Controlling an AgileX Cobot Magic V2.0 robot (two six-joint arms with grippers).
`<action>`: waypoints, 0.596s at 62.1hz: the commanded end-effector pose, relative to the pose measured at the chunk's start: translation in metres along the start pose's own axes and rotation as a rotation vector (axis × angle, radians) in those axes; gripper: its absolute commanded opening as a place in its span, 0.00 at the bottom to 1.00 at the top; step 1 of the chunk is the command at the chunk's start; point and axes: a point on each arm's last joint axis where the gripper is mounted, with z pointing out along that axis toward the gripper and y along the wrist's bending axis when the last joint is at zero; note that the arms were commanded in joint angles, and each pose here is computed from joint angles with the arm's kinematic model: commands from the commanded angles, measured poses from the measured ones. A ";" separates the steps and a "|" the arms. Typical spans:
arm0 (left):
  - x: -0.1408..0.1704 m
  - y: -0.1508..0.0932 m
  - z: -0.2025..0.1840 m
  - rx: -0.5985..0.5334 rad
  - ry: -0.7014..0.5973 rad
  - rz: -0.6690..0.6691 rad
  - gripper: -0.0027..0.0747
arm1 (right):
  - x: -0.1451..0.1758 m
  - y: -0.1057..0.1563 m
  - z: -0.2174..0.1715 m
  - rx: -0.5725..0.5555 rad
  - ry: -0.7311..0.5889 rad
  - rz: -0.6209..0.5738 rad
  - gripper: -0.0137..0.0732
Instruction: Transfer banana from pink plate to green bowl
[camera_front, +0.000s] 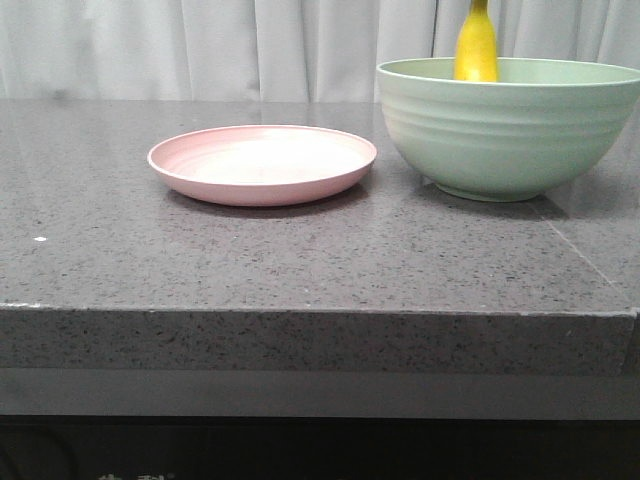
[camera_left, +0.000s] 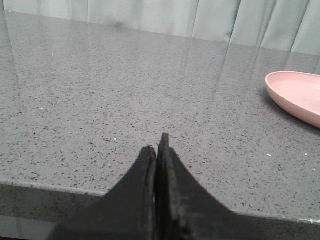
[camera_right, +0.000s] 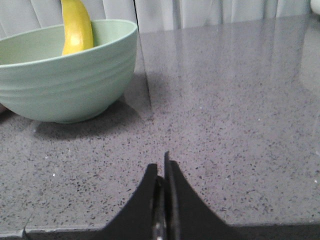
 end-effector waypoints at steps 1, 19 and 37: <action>-0.007 0.000 -0.002 0.002 -0.097 -0.009 0.01 | -0.006 0.000 -0.005 0.006 -0.081 -0.029 0.09; -0.007 0.000 -0.002 0.002 -0.095 -0.009 0.01 | -0.001 0.000 -0.005 0.004 -0.032 -0.037 0.09; -0.007 0.000 -0.002 0.002 -0.095 -0.009 0.01 | -0.001 0.000 -0.005 0.004 -0.032 -0.037 0.09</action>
